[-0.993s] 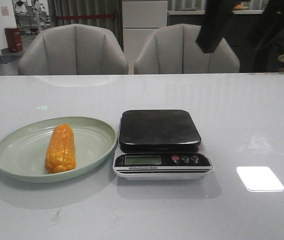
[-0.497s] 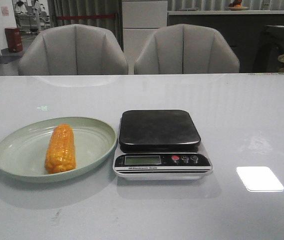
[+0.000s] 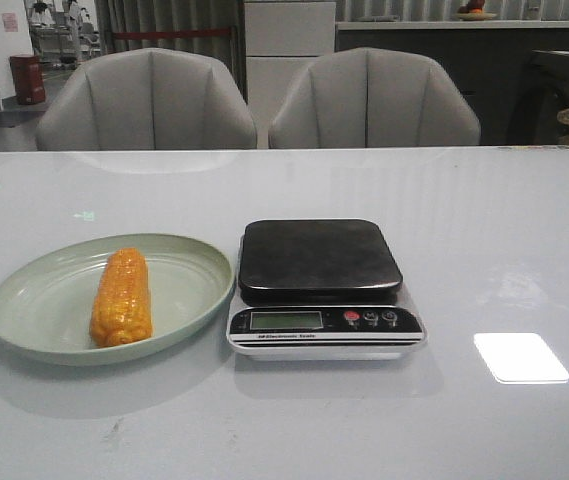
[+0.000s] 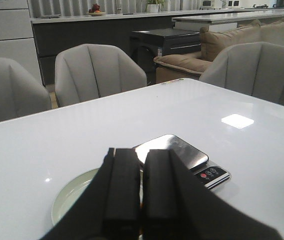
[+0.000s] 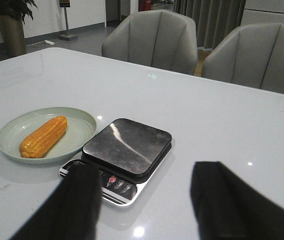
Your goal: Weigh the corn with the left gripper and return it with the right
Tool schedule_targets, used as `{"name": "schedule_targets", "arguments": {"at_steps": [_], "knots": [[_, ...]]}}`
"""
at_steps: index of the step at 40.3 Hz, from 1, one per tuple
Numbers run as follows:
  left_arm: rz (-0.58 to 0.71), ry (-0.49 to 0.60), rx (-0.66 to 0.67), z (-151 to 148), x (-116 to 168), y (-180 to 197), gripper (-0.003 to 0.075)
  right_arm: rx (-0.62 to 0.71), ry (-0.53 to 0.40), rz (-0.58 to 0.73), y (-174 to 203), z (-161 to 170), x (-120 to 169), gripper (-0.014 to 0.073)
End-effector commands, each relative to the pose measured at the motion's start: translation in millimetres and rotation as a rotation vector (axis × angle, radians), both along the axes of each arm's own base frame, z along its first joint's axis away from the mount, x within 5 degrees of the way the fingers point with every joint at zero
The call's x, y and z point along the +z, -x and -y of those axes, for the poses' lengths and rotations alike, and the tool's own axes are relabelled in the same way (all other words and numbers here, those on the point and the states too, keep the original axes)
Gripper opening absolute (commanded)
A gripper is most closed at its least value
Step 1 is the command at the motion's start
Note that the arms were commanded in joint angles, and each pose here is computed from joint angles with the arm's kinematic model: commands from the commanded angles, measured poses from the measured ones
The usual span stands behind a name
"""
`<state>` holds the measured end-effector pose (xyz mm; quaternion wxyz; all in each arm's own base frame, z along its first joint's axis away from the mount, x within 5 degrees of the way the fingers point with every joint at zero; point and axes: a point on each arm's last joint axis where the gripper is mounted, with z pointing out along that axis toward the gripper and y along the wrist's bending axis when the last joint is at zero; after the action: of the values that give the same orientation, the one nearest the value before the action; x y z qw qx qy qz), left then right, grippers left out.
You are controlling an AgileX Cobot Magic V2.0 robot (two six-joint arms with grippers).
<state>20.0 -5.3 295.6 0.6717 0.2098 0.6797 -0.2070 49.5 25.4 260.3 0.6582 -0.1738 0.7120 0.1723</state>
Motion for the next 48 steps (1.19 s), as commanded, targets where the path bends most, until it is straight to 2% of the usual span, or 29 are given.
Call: {"name": "schedule_targets", "arguments": {"at_steps": [1, 2, 3, 6, 25, 30, 36, 48], "knots": [[0.089, 0.064, -0.012, -2, 14, 4, 0.0121, 0.004, -0.033, 0.121, 1, 0, 18, 0.0155], [0.089, 0.064, -0.012, -2, 14, 4, 0.0121, 0.004, -0.034, 0.121, 1, 0, 18, 0.0113], [0.089, 0.064, -0.012, -2, 14, 4, 0.0121, 0.004, -0.035, 0.122, 1, 0, 18, 0.0153], [0.089, 0.064, -0.012, -2, 14, 4, 0.0121, 0.005, -0.038, 0.127, 1, 0, 18, 0.0199], [0.089, 0.064, -0.012, -2, 14, 4, 0.0121, 0.005, -0.037, 0.126, 1, 0, 18, 0.0198], [0.07, 0.047, 0.0, 1, 5, 1, 0.0121, 0.005, -0.037, 0.126, 1, 0, 18, 0.0198], [0.049, -0.005, 0.146, 2, -12, -7, 0.0121, 0.005, -0.037, 0.126, 1, 0, 18, 0.0198], [0.069, 0.05, 0.448, 1, -50, -26, 0.0121, 0.005, -0.037, 0.126, 1, 0, 18, 0.0198]]}}
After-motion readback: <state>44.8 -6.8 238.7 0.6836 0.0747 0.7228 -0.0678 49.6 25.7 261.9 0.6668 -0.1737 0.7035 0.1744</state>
